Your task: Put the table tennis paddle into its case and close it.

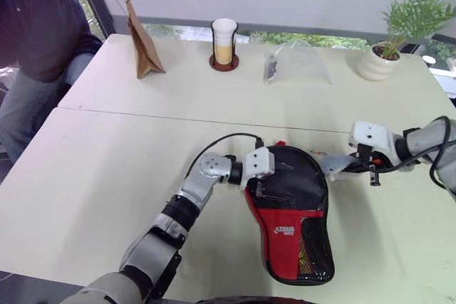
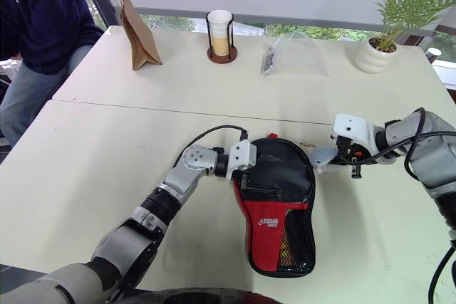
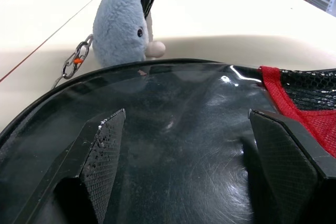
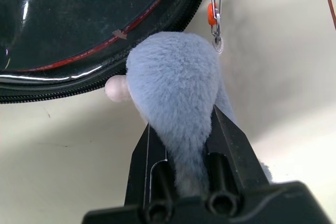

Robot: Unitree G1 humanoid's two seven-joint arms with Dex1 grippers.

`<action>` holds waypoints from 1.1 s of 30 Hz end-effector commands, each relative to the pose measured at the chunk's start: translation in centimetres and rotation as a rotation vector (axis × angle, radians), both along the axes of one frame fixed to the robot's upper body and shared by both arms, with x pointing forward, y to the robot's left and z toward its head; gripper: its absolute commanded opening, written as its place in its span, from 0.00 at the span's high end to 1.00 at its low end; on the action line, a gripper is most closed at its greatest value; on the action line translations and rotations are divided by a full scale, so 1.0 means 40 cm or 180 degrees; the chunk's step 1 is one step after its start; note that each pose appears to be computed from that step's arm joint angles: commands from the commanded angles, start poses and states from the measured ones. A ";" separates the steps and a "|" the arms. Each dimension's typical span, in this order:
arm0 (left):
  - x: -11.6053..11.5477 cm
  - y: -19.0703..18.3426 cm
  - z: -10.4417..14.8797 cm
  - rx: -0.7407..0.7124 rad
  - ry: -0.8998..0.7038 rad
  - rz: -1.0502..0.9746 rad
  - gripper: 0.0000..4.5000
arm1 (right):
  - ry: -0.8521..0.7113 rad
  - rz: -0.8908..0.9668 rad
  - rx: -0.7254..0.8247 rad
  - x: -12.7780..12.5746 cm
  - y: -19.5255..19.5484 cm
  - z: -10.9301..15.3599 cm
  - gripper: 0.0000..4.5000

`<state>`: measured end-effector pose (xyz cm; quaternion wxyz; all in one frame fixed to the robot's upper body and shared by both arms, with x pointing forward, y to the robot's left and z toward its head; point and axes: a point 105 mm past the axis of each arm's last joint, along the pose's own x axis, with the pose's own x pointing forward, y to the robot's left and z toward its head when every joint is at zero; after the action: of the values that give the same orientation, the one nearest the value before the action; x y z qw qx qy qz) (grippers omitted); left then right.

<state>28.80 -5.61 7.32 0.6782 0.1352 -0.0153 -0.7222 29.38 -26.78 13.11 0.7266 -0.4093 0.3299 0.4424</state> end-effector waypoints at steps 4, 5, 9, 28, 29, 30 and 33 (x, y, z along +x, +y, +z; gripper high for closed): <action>-0.019 0.008 -0.070 0.0307 0.0223 -0.0022 0.13 | 0.0271 -0.0160 -0.0074 -0.090 -0.040 -0.011 1.00; -0.019 0.009 -0.071 0.0312 0.0226 -0.0023 0.13 | 0.0332 -0.0181 -0.0082 -0.107 -0.046 -0.016 1.00; -0.018 0.010 -0.073 0.0322 0.0233 -0.0016 0.13 | 0.0501 -0.0239 -0.0112 -0.155 -0.062 -0.031 1.00; -0.013 0.005 -0.101 0.0442 0.0189 0.0082 0.13 | 0.0989 0.0332 -0.0380 -0.353 -0.014 -0.092 1.00; -0.013 0.004 -0.102 0.0443 0.0187 0.0084 0.13 | 0.0986 0.0410 -0.0402 -0.361 -0.004 -0.094 1.00; -0.013 0.004 -0.102 0.0444 0.0185 0.0085 0.13 | 0.0987 0.0478 -0.0427 -0.368 0.004 -0.096 1.00; -0.013 0.002 -0.103 0.0446 0.0181 0.0088 0.13 | 0.0974 0.0656 -0.0535 -0.386 0.016 -0.100 1.00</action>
<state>28.68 -6.44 6.50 0.6774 0.1456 -0.0055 -0.7210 15.39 -27.06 9.96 0.6070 -0.4415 0.4238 0.5070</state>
